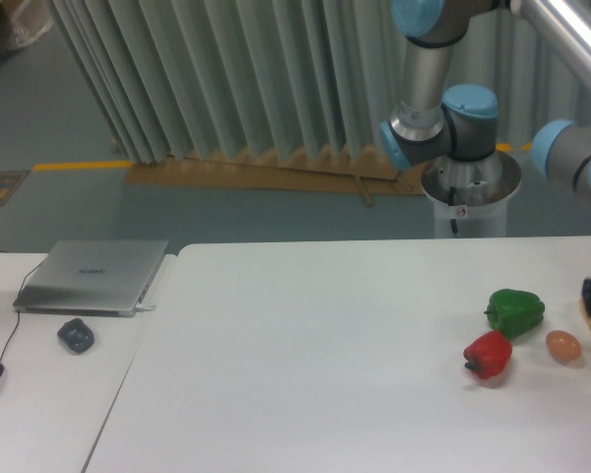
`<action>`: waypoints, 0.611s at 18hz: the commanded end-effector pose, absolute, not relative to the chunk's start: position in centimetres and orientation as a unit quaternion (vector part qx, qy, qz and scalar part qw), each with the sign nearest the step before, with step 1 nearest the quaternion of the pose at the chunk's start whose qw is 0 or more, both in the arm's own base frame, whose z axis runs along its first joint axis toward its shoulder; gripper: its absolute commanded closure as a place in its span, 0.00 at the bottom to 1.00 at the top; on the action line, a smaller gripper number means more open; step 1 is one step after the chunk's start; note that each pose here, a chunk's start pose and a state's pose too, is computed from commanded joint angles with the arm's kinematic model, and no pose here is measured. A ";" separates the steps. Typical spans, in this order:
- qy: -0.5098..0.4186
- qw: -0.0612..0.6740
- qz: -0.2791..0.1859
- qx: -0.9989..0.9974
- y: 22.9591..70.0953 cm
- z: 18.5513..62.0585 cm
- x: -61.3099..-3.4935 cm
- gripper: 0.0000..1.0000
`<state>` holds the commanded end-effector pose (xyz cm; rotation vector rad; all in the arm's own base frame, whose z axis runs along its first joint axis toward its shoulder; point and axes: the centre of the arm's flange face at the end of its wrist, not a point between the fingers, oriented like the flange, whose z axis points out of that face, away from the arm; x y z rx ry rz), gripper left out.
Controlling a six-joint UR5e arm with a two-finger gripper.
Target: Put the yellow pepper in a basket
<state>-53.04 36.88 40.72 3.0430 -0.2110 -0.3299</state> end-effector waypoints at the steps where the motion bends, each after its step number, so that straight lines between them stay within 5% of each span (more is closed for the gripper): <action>1: -0.095 0.034 -0.104 0.990 36.2 40.5 -53.7 0.54; 6: -0.232 0.058 -0.065 0.969 32.0 36.6 -57.9 0.52; 11: -0.210 0.060 -0.022 0.976 28.6 32.7 -59.1 0.48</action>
